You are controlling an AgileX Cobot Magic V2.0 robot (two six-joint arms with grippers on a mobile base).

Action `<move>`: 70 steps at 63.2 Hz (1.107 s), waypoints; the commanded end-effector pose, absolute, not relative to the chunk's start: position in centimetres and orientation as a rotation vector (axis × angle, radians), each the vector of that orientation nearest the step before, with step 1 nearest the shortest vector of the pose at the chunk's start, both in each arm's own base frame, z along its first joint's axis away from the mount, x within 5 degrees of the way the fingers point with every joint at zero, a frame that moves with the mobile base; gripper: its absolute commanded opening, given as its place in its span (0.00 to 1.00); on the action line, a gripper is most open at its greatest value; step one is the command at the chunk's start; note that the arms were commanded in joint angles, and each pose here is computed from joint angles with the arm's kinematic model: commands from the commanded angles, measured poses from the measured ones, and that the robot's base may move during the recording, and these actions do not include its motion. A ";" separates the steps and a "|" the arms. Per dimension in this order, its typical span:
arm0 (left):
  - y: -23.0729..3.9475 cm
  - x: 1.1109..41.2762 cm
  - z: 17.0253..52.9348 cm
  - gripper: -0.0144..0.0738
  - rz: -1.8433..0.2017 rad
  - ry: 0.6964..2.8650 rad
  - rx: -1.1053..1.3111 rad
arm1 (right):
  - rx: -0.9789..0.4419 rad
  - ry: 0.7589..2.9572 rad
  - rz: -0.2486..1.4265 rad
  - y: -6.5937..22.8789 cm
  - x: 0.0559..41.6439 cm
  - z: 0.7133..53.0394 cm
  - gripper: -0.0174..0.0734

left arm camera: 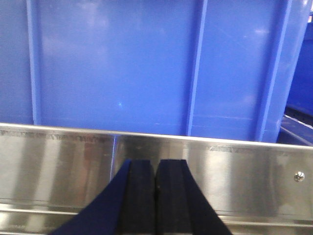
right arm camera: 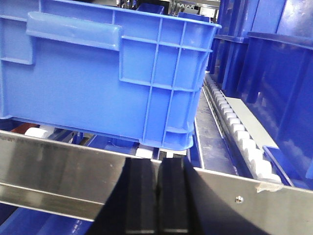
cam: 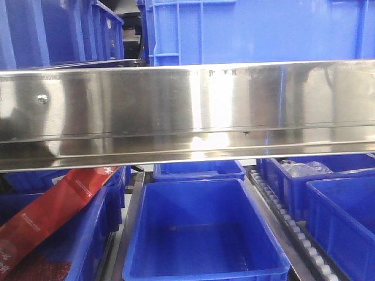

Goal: Place cylindrical capacitor in blue bin on shelf

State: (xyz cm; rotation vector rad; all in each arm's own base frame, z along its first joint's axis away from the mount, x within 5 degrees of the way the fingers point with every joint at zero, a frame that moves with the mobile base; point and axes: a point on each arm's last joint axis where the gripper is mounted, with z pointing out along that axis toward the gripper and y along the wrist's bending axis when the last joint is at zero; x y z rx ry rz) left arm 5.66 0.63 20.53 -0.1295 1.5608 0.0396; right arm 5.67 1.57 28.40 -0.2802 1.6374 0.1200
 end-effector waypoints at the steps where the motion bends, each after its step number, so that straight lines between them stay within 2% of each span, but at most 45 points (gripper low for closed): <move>1: 0.6 5.6 20.8 0.04 0.025 1.536 -0.133 | -0.270 1.615 0.113 1.5 5.6 28.6 0.02; 28: 0.6 5.6 20.8 0.04 0.025 1.536 -0.133 | -0.270 1.615 0.113 1.5 5.6 28.6 0.02; 33: 0.6 5.6 20.8 0.04 0.025 1.536 -0.133 | -0.229 1.617 0.174 1.6 5.6 28.6 0.02; 43: 0.6 5.6 20.8 0.04 0.025 1.536 -0.133 | -0.120 1.572 0.117 1.0 5.9 28.4 0.02; 53: 0.6 5.6 20.8 0.04 0.025 1.536 -0.133 | 0.027 1.565 0.073 0.3 6.2 25.7 0.02; 70: 0.6 5.6 20.8 0.04 0.025 1.536 -0.133 | 0.029 1.566 0.024 0.0 5.6 20.6 0.02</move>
